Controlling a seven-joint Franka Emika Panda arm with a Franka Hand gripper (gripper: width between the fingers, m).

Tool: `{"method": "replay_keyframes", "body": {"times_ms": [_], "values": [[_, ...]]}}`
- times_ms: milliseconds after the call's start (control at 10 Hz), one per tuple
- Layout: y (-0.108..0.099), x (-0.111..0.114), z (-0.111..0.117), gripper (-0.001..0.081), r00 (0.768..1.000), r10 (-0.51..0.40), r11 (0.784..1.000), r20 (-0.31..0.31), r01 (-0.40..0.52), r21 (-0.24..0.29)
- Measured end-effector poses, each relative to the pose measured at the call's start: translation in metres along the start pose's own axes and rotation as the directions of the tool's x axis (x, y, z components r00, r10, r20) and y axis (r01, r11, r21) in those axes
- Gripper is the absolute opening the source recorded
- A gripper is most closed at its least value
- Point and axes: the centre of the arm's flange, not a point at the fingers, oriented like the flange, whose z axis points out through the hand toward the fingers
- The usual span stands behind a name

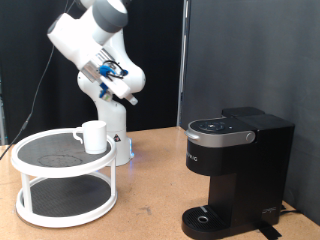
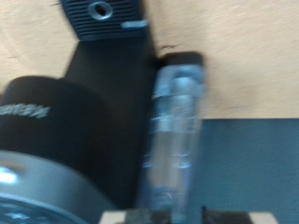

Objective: Make a cup of coffee with the keurig machine

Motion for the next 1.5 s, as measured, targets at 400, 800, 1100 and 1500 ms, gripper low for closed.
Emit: {"method": "replay_keyframes", "body": {"times_ms": [400, 800, 1100, 1500], "values": [[-0.003, 0.048, -0.033, 0.0000, 0.989, 0.010, 1.000, -0.148, -0.013, -0.023], [-0.006, 0.067, -0.046, 0.0000, 0.991, 0.011, 1.000, -0.131, -0.012, -0.010], [-0.008, 0.078, -0.058, 0.0000, 0.998, 0.006, 1.000, -0.063, -0.006, 0.006], [-0.013, 0.104, -0.083, 0.0000, 0.999, 0.048, 0.998, 0.018, -0.049, 0.041]]}}
